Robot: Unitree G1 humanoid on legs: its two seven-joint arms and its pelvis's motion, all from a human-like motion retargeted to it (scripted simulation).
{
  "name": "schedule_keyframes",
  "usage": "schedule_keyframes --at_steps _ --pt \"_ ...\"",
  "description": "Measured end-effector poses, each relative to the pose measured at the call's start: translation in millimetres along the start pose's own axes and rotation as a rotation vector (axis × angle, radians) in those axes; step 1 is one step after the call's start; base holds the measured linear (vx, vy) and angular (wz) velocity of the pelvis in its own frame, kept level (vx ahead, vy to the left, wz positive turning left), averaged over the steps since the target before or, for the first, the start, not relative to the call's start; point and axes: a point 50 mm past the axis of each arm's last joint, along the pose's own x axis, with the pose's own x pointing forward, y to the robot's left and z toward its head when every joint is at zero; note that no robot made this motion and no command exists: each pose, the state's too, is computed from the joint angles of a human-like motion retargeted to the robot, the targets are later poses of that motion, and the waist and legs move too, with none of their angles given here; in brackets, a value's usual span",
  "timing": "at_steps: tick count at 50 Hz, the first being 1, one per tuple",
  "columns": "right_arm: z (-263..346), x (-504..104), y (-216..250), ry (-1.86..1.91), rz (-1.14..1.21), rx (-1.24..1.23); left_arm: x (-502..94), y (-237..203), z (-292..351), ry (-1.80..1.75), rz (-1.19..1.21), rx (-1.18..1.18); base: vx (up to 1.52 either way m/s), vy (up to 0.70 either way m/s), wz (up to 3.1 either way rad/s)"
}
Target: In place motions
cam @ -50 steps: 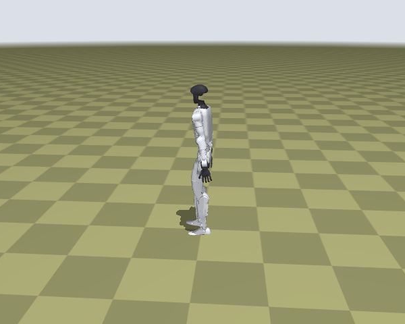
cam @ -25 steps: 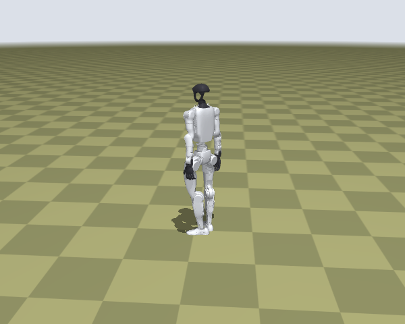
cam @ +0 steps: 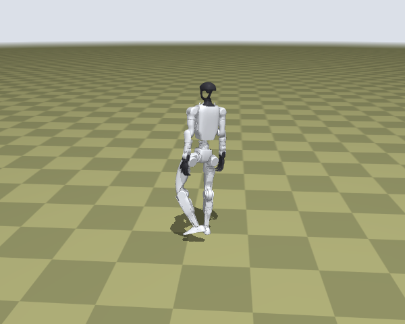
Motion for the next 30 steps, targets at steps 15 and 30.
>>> schedule_keyframes --at_steps 15,30 --pt "-7.5 -3.7 -22.7 0.030 -0.075 0.044 0.1 -11.3 -11.2 0.018 -0.024 0.088 0.08 0.04 -0.76" --pt "-29.8 -3.7 1.3 0.102 -0.002 -0.017 -1.8 -1.9 -22.7 0.053 0.024 -0.006 0.15 0.07 -0.29"
